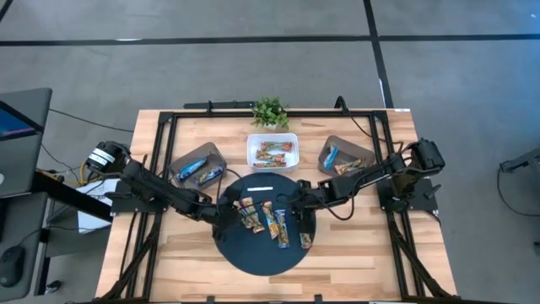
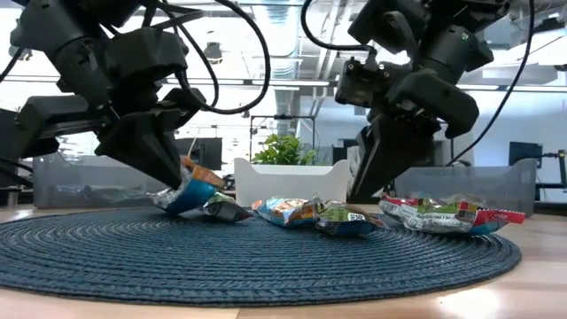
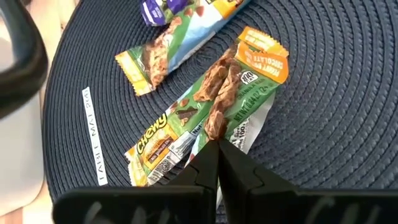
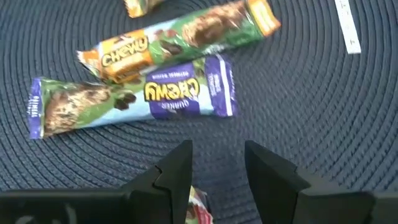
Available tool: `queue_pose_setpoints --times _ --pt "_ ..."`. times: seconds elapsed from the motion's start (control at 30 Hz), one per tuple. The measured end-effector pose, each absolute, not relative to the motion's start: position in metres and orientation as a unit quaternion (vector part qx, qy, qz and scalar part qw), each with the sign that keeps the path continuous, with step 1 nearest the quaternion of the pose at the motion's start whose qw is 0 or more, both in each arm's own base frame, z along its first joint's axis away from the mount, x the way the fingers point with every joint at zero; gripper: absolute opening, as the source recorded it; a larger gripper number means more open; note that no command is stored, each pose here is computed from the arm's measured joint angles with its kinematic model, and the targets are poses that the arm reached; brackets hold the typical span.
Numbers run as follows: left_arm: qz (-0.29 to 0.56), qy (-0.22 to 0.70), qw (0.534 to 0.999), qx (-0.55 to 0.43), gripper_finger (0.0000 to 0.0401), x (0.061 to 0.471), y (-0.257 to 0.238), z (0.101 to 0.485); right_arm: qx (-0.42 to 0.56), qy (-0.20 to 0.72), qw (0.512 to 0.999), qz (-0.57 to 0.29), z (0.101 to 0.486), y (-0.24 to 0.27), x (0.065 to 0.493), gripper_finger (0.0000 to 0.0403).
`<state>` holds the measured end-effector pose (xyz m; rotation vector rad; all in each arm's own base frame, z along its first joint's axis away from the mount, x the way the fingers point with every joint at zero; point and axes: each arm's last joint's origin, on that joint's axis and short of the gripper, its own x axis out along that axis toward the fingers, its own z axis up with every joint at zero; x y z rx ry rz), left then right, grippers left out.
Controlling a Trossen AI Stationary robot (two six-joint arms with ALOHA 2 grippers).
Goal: Pick and place Granola Bars by type
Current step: Put the yellow granola bar into the right black bin
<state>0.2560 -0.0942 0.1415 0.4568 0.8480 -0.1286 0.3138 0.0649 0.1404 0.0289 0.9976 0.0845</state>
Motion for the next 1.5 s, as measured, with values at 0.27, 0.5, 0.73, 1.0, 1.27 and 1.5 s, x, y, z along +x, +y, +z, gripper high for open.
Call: queue_pose_setpoints --times 0.27,0.5,0.73,1.0,1.27,1.5 --pt "-0.064 0.397 0.887 0.229 0.0002 0.259 -0.093 0.143 0.02 0.514 0.857 0.024 0.113 0.055 0.325 0.0138" --pt "-0.073 0.353 0.897 0.255 0.0002 0.267 -0.09 0.149 0.039 0.525 0.85 0.027 0.112 0.045 0.334 0.0138" --pt "-0.047 0.283 0.921 0.264 0.0001 0.282 -0.077 0.162 0.036 0.522 0.852 0.03 0.113 0.049 0.333 0.0138" --pt "-0.064 0.211 0.94 0.261 0.0002 0.294 -0.061 0.174 0.036 0.523 0.851 0.03 0.113 0.048 0.333 0.0138" --pt "-0.084 0.2 0.935 0.28 0.0076 0.311 -0.054 0.146 0.036 0.523 0.851 0.03 0.112 0.048 0.333 0.0138" --pt "0.045 0.226 0.919 0.321 0.0161 0.318 -0.052 0.141 0.021 0.524 0.851 0.04 0.112 0.049 0.332 0.0138"
